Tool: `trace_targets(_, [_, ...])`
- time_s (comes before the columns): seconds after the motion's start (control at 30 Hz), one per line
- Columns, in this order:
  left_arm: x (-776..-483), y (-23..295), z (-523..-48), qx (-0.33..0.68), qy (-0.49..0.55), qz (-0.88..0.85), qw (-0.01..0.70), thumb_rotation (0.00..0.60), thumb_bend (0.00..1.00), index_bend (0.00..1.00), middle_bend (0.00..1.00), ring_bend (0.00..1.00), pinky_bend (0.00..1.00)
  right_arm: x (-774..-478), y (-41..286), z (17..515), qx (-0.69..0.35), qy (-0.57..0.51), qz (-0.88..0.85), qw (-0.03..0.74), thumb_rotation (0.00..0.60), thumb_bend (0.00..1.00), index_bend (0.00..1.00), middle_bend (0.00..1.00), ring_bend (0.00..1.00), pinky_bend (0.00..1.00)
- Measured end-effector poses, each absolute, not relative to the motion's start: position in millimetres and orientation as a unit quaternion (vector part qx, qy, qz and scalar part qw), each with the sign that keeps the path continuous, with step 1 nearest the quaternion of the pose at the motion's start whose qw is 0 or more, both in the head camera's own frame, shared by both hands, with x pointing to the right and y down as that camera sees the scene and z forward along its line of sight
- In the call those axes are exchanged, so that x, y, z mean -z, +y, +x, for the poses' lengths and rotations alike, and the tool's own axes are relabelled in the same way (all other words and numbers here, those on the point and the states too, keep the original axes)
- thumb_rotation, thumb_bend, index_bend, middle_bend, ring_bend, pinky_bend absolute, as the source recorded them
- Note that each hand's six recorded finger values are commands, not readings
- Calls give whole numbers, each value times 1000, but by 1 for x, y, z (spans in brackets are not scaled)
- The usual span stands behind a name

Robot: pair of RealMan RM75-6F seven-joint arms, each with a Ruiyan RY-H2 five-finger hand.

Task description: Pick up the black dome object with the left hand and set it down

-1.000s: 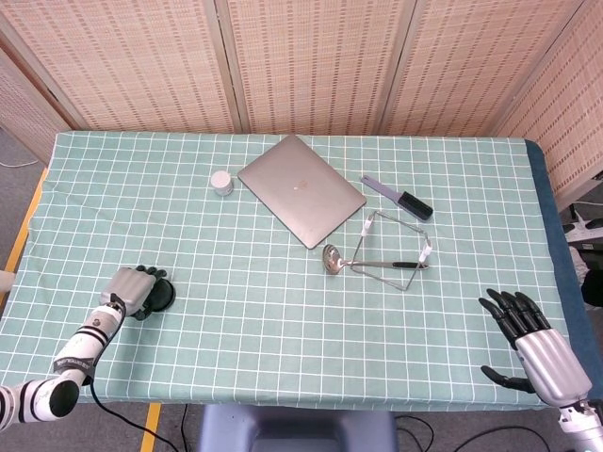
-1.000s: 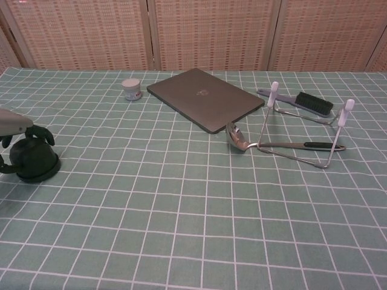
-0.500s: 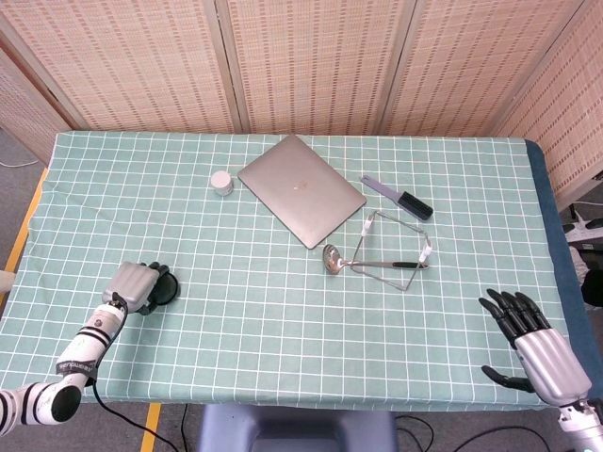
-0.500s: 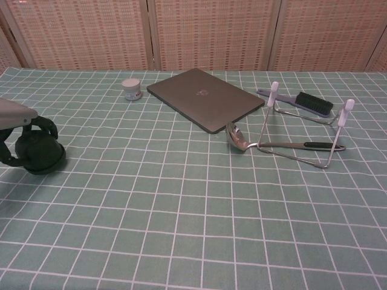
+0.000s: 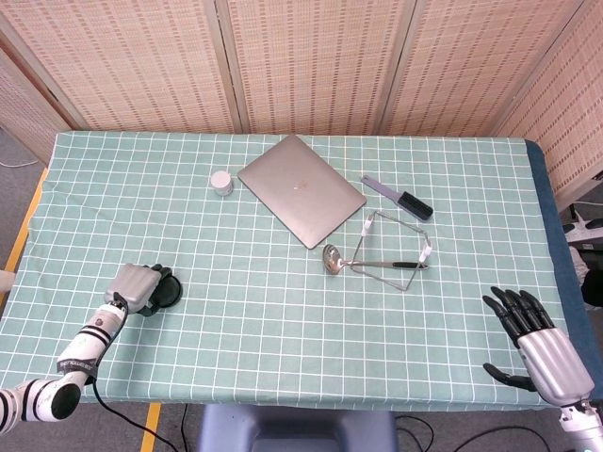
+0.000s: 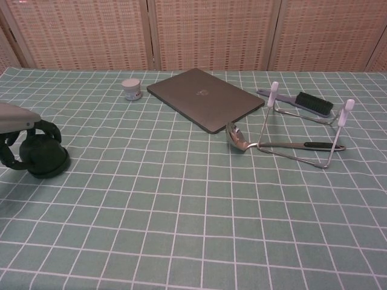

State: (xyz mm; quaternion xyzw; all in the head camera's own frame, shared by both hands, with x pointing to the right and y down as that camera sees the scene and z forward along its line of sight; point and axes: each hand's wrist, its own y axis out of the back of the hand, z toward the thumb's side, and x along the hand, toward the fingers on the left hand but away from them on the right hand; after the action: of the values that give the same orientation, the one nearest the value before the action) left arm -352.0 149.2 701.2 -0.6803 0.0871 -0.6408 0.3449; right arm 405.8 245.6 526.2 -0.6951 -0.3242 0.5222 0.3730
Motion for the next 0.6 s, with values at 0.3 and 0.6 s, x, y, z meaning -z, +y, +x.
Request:
trace_targets(0.3, [-701,153,-350,642,72,-679,349,600,348,116,126,314,406,-526,246,405,-521,-321,-699,369,600,101,0,0,0,0])
trace_targets(0.6, [-700,152,-350,642,75,-674,358,600,348,217,196,300,407,-527,246,405,-522,-319,-701,367,600,101,0,0,0,0])
